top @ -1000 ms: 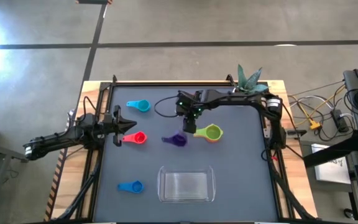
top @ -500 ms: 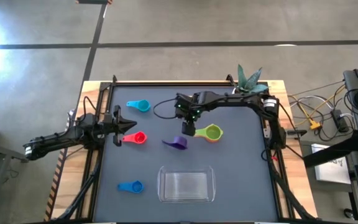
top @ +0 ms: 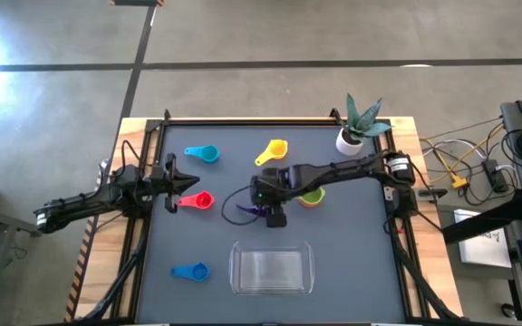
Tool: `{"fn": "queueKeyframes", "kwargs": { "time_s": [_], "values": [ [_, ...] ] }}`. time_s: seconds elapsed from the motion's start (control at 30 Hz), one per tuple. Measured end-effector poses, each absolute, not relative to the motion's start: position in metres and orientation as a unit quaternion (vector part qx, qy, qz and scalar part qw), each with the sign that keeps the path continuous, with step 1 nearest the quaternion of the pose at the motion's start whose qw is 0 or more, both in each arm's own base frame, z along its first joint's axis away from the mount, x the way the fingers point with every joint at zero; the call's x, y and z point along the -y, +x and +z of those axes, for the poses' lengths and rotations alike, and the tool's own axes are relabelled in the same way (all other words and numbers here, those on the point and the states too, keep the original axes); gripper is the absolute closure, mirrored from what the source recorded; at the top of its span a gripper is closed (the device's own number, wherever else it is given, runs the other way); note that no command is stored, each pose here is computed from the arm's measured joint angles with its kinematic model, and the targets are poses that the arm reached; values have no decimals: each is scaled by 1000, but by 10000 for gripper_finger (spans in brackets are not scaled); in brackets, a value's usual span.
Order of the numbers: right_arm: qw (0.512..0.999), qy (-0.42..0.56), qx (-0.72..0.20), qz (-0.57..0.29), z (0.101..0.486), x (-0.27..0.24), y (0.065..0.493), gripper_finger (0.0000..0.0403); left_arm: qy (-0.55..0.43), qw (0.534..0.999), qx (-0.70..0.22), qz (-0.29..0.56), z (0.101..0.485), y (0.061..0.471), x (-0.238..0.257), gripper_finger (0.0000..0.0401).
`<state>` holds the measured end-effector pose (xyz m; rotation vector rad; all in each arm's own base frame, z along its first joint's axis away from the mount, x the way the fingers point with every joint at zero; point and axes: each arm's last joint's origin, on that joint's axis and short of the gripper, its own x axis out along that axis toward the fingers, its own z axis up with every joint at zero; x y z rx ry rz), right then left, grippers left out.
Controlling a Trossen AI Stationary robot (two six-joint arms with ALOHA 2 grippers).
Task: Nest measuring cups in basket
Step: Stack the violet measuring cup on top of the green measuring cup
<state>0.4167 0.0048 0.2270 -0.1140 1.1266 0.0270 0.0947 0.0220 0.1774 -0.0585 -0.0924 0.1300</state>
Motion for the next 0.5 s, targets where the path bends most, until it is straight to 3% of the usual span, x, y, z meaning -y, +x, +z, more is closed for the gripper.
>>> {"fn": "queueKeyframes", "kwargs": {
  "time_s": [0.5],
  "values": [
    [838,-25,-544,-13,203,-7,427,191,-29,996,46,65,177,95,-22,401]
  ]
}}
